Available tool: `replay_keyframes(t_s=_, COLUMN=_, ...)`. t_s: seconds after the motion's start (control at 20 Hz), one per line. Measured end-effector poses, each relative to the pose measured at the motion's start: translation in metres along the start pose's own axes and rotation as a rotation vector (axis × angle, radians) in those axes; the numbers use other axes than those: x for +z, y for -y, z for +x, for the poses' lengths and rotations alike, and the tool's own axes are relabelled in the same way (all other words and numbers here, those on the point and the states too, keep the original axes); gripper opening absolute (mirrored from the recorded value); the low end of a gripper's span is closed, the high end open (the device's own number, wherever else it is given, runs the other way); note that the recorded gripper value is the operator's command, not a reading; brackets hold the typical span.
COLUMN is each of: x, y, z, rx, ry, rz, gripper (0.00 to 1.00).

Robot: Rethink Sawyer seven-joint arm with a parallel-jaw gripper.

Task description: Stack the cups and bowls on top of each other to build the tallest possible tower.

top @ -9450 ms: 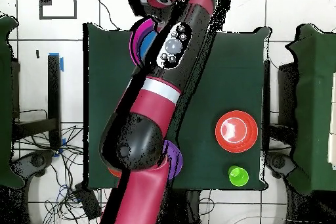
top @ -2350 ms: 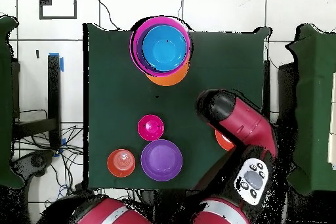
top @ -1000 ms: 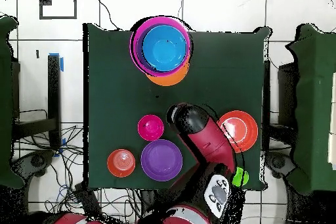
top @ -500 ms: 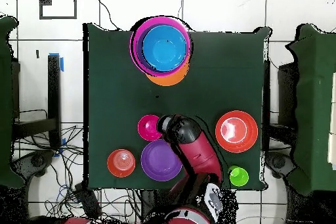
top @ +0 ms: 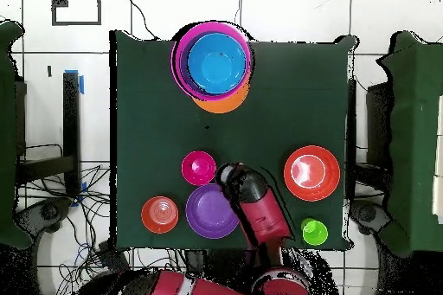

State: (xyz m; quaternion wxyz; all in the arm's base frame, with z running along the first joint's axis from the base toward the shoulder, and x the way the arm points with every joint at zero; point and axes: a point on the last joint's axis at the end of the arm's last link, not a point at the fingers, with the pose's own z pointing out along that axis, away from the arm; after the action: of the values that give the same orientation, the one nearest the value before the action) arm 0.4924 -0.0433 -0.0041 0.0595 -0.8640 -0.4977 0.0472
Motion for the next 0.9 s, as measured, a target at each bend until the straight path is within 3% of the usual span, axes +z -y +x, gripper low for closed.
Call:
replay_keyframes(t_s=0.3, x=0.034, y=0.004, z=-0.032, rx=-0.016, ry=0.051, rz=-0.036, gripper=1.0)
replay_keyframes(t_s=0.5, x=0.055, y=0.015, z=-0.039, rx=-0.038, ry=0.052, rz=-0.014, gripper=1.0)
replay_keyframes(t_s=0.9, x=0.057, y=0.022, z=-0.038, rx=-0.072, ry=0.04, rz=-0.005, gripper=1.0)
